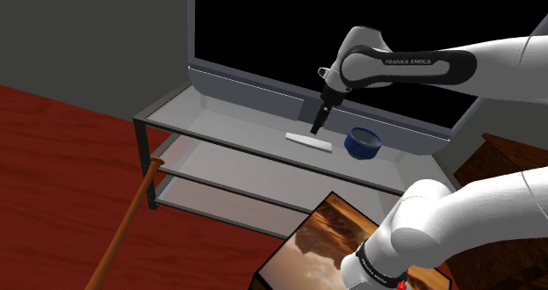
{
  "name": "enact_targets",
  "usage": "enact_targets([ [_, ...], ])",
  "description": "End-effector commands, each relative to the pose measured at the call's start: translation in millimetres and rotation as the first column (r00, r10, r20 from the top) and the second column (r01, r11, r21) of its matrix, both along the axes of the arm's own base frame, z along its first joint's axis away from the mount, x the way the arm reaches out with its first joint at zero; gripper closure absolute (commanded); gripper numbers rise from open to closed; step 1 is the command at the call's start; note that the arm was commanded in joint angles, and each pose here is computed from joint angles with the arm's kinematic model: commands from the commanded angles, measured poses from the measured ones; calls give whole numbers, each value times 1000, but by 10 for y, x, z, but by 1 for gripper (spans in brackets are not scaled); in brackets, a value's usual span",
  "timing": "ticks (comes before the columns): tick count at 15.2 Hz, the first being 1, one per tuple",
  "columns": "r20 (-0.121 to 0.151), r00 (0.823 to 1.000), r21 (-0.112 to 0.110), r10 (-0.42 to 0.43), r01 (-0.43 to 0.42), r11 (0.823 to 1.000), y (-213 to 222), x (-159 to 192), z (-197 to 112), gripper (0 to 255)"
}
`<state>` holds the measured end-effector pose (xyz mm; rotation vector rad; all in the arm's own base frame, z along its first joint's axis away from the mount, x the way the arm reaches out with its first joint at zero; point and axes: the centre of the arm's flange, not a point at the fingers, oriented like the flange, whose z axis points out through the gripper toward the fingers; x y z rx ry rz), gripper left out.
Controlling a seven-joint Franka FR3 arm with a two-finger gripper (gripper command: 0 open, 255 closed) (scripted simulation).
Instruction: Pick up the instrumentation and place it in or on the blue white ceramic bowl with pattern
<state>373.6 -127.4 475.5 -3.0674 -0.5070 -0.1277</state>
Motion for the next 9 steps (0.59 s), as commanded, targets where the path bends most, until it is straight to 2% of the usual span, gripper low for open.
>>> enact_targets([
  [1,-12,999,-11,40,-40,999,-153,89,-173,0],
  [9,-65,980,-45,187,-190,981,-801,512,-879,0],
])
